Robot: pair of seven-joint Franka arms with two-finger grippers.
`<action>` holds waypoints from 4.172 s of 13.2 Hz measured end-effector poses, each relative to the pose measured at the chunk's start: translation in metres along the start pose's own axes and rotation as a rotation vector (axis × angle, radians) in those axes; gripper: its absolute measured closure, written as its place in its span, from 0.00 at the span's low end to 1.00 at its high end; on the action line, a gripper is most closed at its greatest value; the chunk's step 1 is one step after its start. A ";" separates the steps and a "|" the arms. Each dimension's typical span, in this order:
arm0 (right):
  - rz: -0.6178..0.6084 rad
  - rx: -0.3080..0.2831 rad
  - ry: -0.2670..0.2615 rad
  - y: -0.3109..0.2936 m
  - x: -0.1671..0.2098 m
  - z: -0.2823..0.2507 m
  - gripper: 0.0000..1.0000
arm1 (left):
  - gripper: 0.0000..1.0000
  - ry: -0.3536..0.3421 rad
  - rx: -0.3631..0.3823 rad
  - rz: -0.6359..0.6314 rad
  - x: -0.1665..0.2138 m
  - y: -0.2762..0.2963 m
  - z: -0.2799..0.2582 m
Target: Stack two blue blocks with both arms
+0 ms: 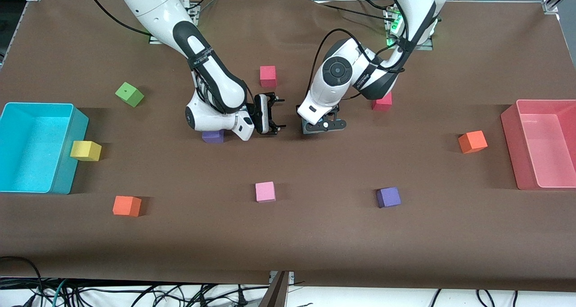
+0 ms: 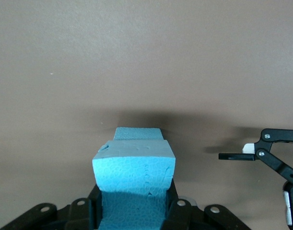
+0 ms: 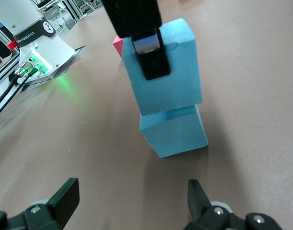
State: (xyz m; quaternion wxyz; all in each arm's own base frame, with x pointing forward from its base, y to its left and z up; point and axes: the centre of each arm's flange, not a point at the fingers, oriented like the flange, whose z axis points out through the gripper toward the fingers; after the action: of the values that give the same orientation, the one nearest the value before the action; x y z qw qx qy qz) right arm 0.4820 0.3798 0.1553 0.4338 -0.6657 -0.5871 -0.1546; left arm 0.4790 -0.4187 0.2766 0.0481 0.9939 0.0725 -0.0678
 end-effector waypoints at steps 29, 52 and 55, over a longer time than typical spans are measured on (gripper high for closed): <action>-0.103 -0.147 -0.435 -0.008 0.047 -0.267 0.00 | 0.00 0.090 0.140 0.131 0.075 -0.323 -0.333; 0.875 -0.632 -0.676 -0.070 0.025 -0.450 0.00 | 0.00 0.147 0.123 0.046 0.095 -0.323 -0.373; 1.250 -0.770 -0.583 -0.079 0.041 -0.464 0.00 | 0.00 0.145 0.124 0.053 0.094 -0.319 -0.373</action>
State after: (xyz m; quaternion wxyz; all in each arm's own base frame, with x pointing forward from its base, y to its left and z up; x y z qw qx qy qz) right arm 0.5610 0.0490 0.4826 0.0079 -0.9893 -0.0994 0.1060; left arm 0.5709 -0.0522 0.6033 -0.0170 0.9988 0.0449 0.0011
